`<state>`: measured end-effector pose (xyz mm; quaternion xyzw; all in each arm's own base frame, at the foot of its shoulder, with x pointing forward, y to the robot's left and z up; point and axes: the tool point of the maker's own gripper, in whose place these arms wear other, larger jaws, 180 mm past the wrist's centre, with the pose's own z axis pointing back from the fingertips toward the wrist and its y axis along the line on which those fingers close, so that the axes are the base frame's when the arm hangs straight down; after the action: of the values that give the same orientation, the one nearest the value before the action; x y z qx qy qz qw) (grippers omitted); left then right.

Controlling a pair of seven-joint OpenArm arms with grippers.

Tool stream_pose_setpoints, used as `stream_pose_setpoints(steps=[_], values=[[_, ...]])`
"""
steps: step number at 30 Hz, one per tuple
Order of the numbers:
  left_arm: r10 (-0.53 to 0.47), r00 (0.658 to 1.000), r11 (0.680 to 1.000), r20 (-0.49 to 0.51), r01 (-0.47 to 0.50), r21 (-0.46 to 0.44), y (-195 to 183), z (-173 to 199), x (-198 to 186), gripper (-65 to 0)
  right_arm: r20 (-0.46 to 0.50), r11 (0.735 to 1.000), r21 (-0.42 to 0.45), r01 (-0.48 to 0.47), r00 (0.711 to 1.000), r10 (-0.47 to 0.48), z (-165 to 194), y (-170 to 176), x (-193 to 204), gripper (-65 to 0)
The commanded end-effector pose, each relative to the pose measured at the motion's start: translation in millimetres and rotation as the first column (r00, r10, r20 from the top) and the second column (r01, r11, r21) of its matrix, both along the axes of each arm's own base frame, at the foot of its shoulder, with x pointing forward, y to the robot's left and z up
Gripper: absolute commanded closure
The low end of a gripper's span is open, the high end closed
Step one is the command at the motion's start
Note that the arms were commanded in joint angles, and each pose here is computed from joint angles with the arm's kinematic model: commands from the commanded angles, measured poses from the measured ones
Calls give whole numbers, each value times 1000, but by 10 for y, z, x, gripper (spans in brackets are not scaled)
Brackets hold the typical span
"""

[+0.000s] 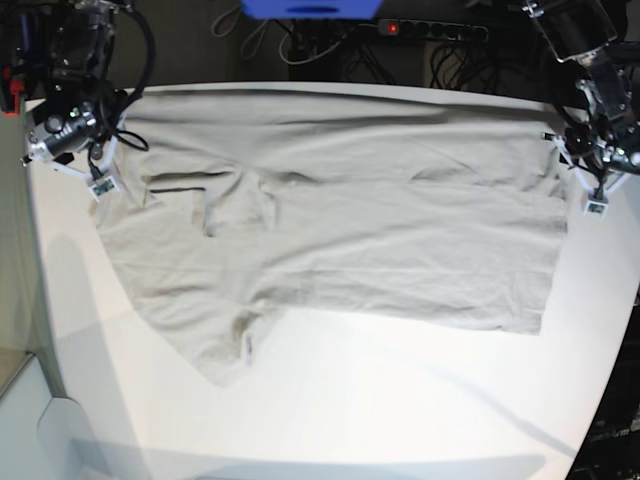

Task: Layout the t-shirt on the table in an organized manner, then fold the t-shirt properly
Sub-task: 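Lower the shirt and release it from both grippers, then move both grippers to the shirt's sides near the hem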

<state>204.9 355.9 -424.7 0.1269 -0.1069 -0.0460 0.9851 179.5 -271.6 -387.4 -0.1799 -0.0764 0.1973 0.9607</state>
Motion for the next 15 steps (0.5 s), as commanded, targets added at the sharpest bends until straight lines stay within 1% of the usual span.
stream_pose_setpoints(steps=[1,5,7,9,12,15], values=[[3,1000,1000,12,-3,8,43,65,33,-290,29,1000,-27,-5,1000,6,108,-57,61,-299],[3,1000,1000,14,-3,7,37,65,39,-326,52,999,-37,-7,999,9,173,-68,122,-347],[4,1000,1000,17,-4,7,40,70,46,-338,55,999,-39,-10,998,12,180,-73,133,-354],[23,999,1000,30,-23,10,89,102,40,-368,78,999,-38,-8,997,11,223,-73,225,-354],[69,993,997,96,-71,24,174,257,55,-437,111,999,-52,-12,994,18,310,-121,395,-354],[91,980,993,174,-103,58,262,495,95,-475,177,999,-47,-6,984,14,455,-123,662,-353]])
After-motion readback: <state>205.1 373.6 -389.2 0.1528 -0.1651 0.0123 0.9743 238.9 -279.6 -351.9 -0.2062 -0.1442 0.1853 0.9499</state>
